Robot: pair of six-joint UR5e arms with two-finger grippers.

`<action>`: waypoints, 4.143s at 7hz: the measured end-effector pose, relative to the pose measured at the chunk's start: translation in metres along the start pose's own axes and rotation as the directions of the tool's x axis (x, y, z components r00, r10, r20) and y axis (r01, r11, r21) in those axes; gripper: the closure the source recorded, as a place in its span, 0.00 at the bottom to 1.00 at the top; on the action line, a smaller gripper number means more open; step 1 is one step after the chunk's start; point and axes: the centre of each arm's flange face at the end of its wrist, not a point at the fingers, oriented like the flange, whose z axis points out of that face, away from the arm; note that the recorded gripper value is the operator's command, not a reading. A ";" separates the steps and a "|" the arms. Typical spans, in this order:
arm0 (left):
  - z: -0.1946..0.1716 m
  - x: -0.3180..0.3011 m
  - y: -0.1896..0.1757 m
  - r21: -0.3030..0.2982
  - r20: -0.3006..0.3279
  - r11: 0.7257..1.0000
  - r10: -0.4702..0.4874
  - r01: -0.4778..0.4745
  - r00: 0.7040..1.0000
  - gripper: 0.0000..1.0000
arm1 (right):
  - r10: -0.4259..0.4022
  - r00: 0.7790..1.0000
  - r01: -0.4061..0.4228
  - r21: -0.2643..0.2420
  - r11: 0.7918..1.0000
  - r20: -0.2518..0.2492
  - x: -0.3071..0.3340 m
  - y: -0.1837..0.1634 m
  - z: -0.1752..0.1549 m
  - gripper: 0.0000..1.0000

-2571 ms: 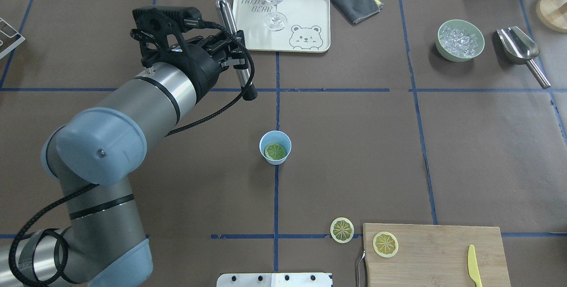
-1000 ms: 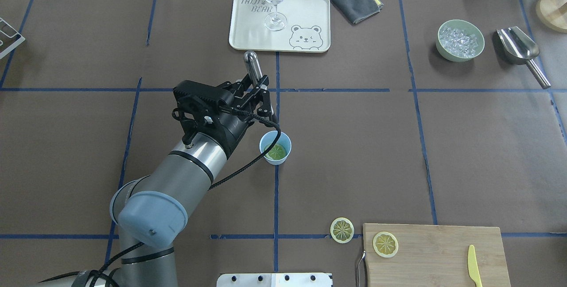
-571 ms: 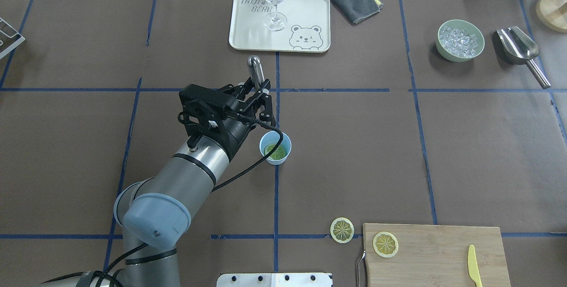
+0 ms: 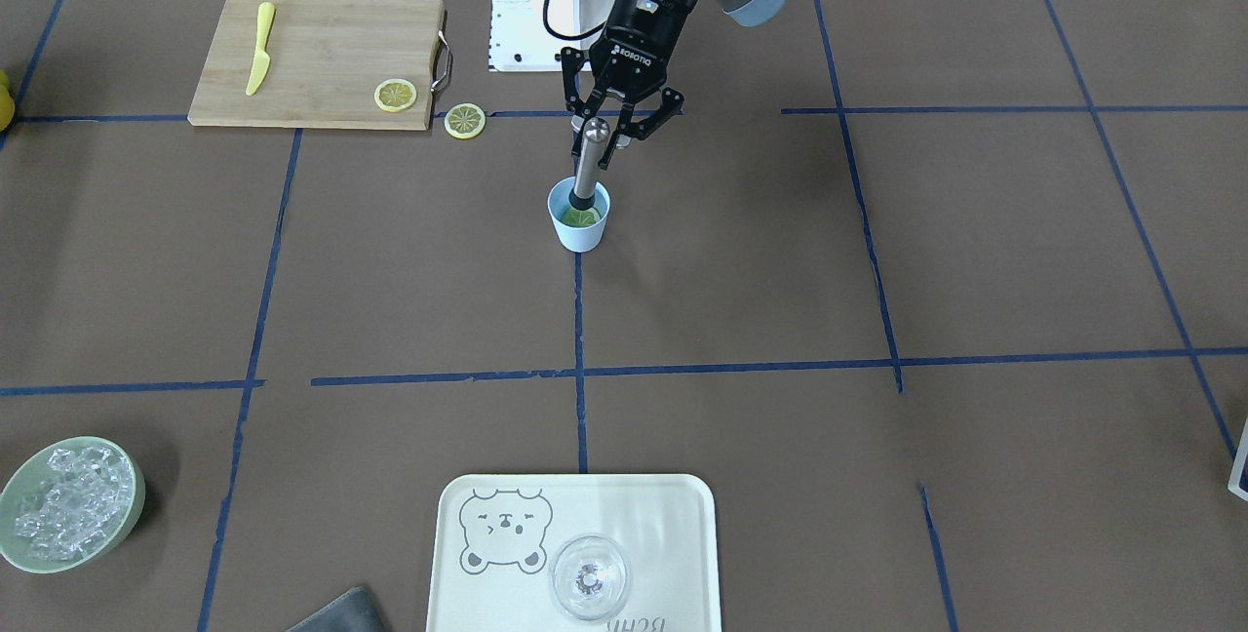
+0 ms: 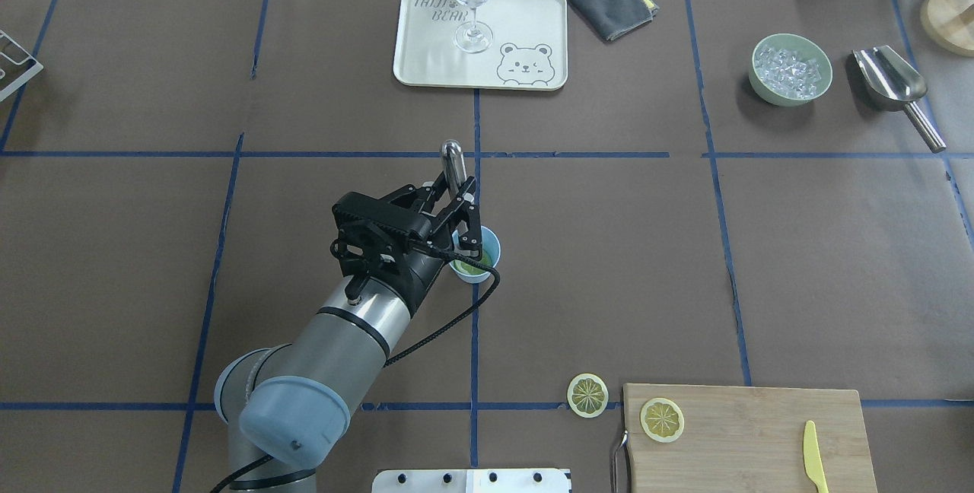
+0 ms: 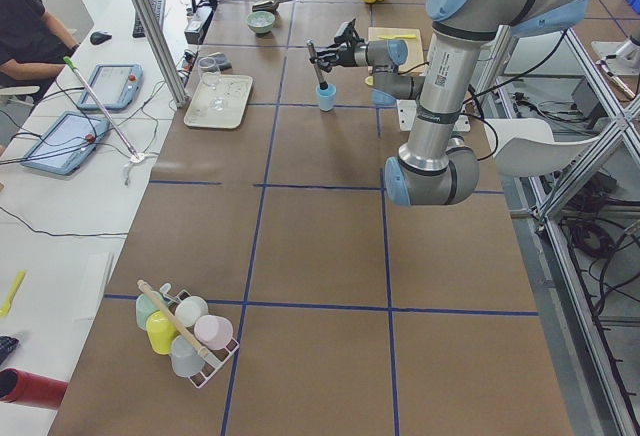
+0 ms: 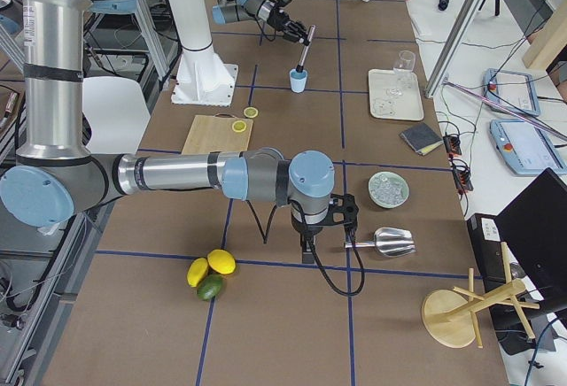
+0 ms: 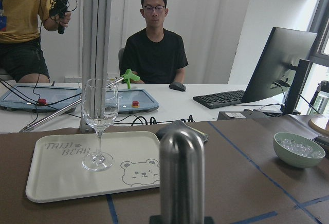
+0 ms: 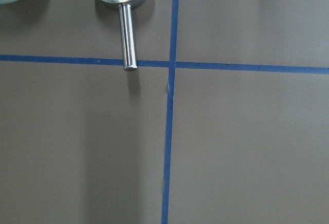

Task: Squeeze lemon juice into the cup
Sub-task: 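Lower the muddler into the cup and press down on the lemon, then lift the muddler out of the cup with the left gripper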

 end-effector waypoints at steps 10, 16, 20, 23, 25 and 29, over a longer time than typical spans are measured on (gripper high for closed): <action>0.015 -0.004 0.048 -0.025 0.007 1.000 0.019 -0.018 1.000 1.00 | -0.001 1.000 0.001 0.002 1.000 0.000 0.000 -0.002 -0.001 0.00; -0.020 0.005 -0.028 0.110 -0.110 0.994 0.042 -0.030 0.993 1.00 | -0.003 1.000 0.003 0.004 1.000 0.000 -0.001 -0.003 -0.002 0.00; -0.002 -0.050 -0.083 0.118 -0.179 0.990 0.103 -0.083 0.978 1.00 | -0.012 1.000 0.012 0.014 1.000 -0.001 -0.006 -0.009 -0.006 0.00; -0.017 -0.098 -0.101 0.009 -0.157 0.980 0.197 -0.198 0.968 1.00 | -0.015 1.000 0.015 0.018 1.000 -0.002 -0.008 -0.011 -0.008 0.00; -0.037 -0.121 -0.101 -0.111 -0.091 0.953 0.275 -0.284 0.957 1.00 | -0.017 1.000 0.017 0.018 1.000 -0.005 -0.007 -0.012 -0.008 0.00; -0.048 -0.168 -0.129 -0.457 -0.112 0.855 0.216 -0.244 0.970 1.00 | 0.006 1.000 -0.006 -0.007 1.000 -0.010 0.004 -0.013 0.004 0.00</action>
